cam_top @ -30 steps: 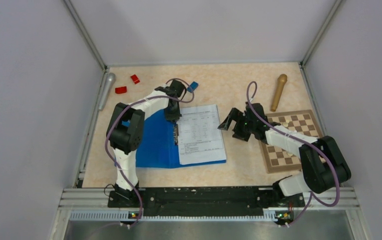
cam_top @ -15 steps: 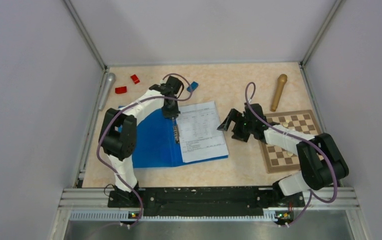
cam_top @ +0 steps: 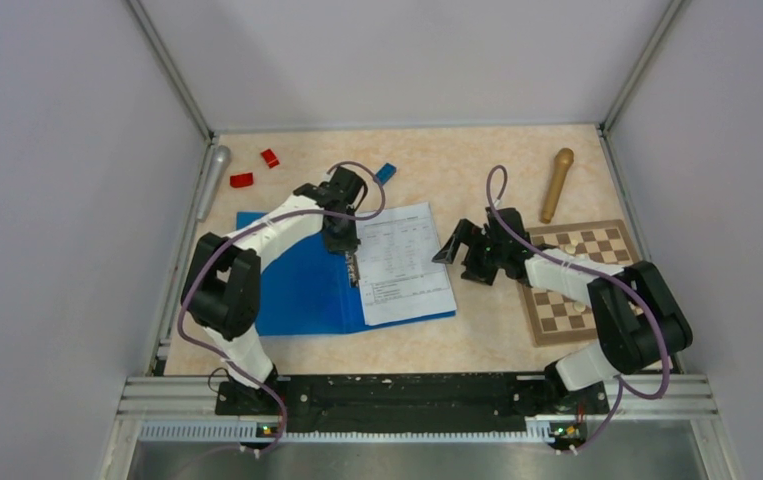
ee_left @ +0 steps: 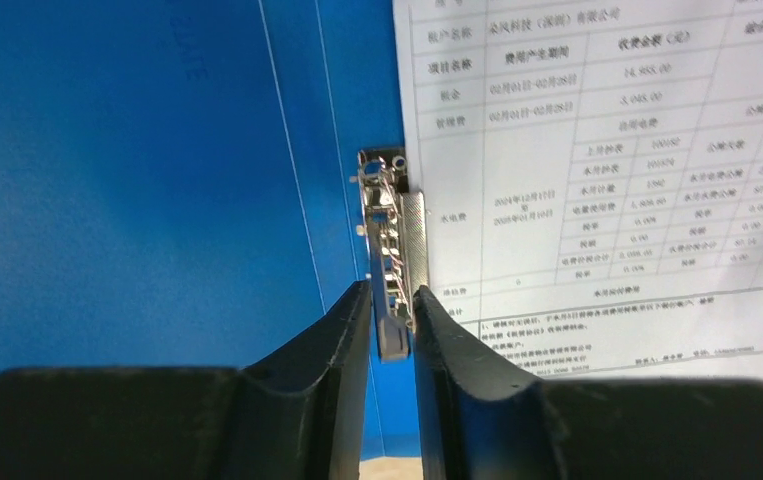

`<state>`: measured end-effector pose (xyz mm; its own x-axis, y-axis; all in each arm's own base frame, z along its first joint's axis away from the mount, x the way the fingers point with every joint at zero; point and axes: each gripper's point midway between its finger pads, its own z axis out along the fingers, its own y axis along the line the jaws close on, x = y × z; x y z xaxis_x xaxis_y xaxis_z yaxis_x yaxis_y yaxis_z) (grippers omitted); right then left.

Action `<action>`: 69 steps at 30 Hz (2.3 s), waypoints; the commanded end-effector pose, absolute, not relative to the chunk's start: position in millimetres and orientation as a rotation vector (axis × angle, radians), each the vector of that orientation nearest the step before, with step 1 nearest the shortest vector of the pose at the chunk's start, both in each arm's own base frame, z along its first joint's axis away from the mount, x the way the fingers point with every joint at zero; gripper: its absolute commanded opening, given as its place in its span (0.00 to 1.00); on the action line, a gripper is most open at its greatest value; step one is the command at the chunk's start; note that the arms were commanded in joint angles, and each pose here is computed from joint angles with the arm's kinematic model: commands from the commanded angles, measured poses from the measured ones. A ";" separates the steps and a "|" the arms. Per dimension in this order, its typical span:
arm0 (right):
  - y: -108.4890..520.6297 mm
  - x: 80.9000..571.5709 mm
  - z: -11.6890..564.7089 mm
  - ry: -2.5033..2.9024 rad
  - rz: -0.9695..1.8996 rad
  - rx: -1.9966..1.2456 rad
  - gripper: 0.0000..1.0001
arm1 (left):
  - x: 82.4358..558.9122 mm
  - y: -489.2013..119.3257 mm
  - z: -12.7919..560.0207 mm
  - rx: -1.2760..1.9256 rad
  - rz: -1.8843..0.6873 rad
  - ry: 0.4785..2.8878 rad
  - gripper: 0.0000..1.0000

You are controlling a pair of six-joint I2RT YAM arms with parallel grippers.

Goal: Put the files into the folder

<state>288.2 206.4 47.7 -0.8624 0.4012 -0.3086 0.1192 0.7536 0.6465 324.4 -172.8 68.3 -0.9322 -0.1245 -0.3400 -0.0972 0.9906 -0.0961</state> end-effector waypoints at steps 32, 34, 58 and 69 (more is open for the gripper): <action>195.4 301.7 89.8 2.409 0.708 0.229 0.97 | 279.8 -0.6 159.0 -0.781 -0.111 2.420 0.84; 196.8 301.7 90.8 2.409 0.713 0.221 0.97 | 271.4 21.1 157.8 -0.853 -0.040 2.404 0.96; 199.1 298.0 105.9 2.403 0.735 0.174 0.97 | 251.9 -2.7 74.2 -1.042 -0.425 2.501 0.99; 257.2 300.1 149.8 2.341 0.658 -0.178 0.99 | 233.1 -89.2 73.9 -0.879 -0.638 2.563 0.99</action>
